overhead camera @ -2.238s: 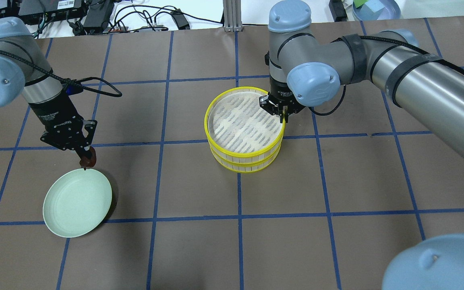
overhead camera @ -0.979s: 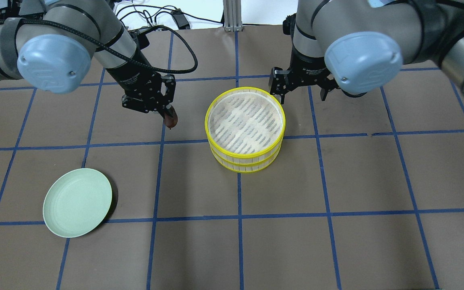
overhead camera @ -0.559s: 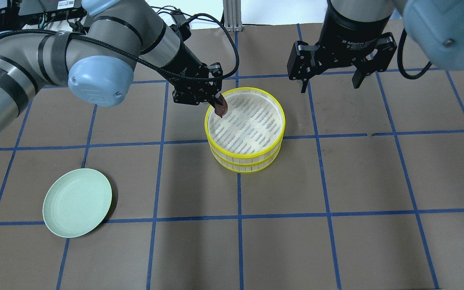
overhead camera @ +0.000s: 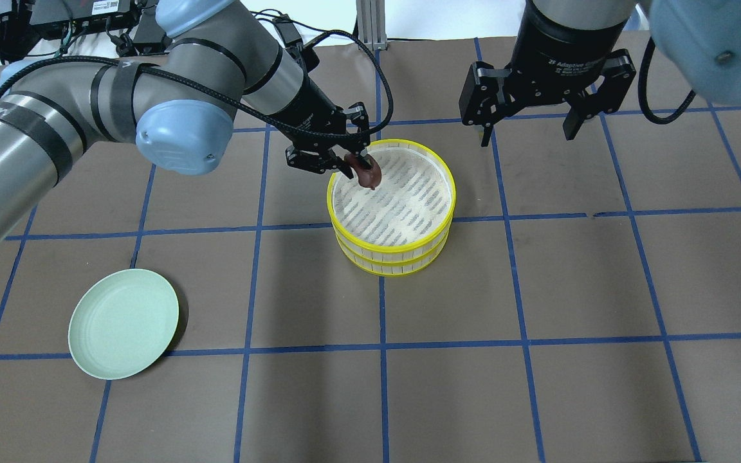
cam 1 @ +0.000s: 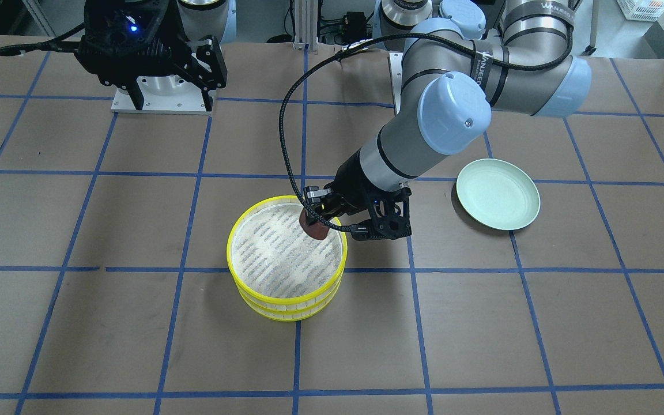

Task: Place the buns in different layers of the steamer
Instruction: 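Release the brown bun into the top tier and raise the left gripper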

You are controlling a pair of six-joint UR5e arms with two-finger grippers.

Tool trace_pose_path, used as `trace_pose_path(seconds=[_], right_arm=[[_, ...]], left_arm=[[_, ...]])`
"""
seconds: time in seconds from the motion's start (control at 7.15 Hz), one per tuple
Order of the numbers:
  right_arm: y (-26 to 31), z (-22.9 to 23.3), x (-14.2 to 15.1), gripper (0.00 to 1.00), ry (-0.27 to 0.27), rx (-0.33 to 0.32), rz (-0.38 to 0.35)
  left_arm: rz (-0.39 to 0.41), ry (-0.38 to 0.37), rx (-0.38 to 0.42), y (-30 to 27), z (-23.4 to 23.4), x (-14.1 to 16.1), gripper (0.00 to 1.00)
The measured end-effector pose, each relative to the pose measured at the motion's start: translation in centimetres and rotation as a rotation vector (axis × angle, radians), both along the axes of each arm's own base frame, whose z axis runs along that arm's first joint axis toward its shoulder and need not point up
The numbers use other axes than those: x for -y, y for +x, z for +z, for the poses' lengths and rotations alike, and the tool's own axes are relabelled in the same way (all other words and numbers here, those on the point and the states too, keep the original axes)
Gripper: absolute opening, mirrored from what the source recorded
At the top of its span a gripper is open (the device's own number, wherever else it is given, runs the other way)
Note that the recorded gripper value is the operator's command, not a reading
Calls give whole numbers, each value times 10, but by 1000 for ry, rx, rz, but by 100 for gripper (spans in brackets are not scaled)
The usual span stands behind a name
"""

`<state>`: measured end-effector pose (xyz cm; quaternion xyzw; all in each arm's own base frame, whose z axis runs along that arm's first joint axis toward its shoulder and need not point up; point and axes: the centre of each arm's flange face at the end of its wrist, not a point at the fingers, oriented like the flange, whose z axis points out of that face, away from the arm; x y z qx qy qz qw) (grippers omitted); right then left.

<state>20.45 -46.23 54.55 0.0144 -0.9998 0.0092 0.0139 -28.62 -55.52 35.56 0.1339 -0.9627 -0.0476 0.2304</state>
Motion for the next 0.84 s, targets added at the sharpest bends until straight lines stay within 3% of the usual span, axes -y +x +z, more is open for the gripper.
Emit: trace_pose_path(seconds=[0.28, 0.84], right_arm=[[-1, 0, 1, 100, -5, 1, 12], [-20, 3, 10, 100, -14, 30, -4]], left_arm=[[5, -22, 22, -2, 8, -2, 100], [-34, -125, 266, 60, 41, 2, 100]])
